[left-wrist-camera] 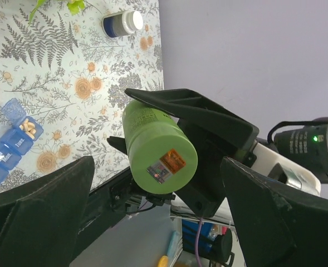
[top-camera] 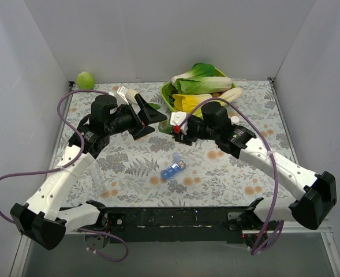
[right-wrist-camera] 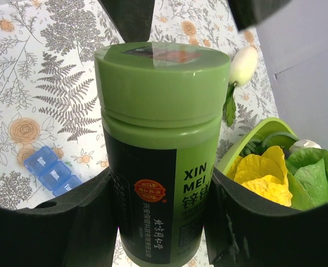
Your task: Sort the pills into containers
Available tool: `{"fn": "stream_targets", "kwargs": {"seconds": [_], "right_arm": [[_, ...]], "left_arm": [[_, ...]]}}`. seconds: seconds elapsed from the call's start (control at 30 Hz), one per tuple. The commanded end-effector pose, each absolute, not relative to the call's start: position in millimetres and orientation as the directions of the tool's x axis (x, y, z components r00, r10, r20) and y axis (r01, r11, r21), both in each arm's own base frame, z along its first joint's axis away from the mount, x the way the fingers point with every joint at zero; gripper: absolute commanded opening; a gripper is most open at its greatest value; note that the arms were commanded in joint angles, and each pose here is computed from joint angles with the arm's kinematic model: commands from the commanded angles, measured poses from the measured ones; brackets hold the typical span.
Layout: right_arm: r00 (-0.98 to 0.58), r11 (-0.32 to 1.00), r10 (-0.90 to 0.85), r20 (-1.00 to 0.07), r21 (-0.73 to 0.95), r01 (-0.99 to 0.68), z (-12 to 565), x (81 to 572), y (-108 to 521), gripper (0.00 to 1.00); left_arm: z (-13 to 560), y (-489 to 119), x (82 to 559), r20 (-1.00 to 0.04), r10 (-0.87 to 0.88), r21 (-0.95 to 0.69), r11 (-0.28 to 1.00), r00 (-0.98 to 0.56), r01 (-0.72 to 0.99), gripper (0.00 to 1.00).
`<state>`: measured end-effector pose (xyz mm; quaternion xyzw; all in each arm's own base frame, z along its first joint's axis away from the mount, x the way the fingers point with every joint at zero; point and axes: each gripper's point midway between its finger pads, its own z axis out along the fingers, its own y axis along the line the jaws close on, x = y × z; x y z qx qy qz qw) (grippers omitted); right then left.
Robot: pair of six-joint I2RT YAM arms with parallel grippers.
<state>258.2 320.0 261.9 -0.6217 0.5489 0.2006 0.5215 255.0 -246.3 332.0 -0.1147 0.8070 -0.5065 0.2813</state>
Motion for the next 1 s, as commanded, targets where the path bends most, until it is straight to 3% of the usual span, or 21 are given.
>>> {"fn": "stream_targets", "kwargs": {"seconds": [0.0, 0.17, 0.27, 0.53, 0.6, 0.67, 0.7, 0.8, 0.93, 0.97], "right_arm": [[0.398, 0.198, -0.432, -0.809, -0.515, -0.834, 297, 263, 319, 0.01], [0.376, 0.190, -0.437, -0.817, -0.492, -0.850, 291, 262, 320, 0.01], [0.363, 0.187, -0.437, -0.823, -0.478, -0.858, 289, 262, 322, 0.01], [0.337, 0.177, -0.450, -0.827, -0.453, -0.874, 281, 262, 324, 0.01], [0.332, 0.173, -0.453, -0.828, -0.447, -0.878, 279, 262, 325, 0.01], [0.328, 0.168, -0.449, -0.831, -0.439, -0.883, 279, 259, 325, 0.01], [0.325, 0.163, -0.448, -0.833, -0.434, -0.886, 278, 258, 325, 0.01], [0.307, 0.137, -0.432, -0.848, -0.398, -0.907, 277, 251, 327, 0.01], [0.140, 0.031, -0.341, -0.930, -0.160, -0.987, 275, 224, 330, 0.01], [0.059, -0.068, -0.286, -0.956, -0.041, -0.997, 280, 201, 335, 0.01]], "left_arm": [[348, -248, 259, -0.329, -0.493, -0.896, 0.433, -0.805, 0.100, 0.97], [340, -255, 256, -0.313, -0.451, -0.897, 0.430, -0.836, 0.104, 0.88], [335, -259, 256, -0.321, -0.424, -0.890, 0.440, -0.847, 0.118, 0.78], [329, -270, 249, -0.362, -0.344, -0.871, 0.455, -0.867, 0.183, 0.72], [326, -271, 248, -0.381, -0.319, -0.859, 0.468, -0.868, 0.205, 0.59], [318, -269, 248, -0.388, -0.295, -0.844, 0.495, -0.873, 0.207, 0.51], [315, -269, 247, -0.400, -0.282, -0.833, 0.509, -0.872, 0.217, 0.39], [307, -264, 246, -0.483, -0.200, -0.770, 0.560, -0.852, 0.305, 0.14], [316, -267, 221, -0.696, 0.021, -0.638, 0.441, -0.718, 0.631, 0.09], [332, -268, 202, -0.819, 0.092, -0.519, 0.305, -0.567, 0.799, 0.09]]}}
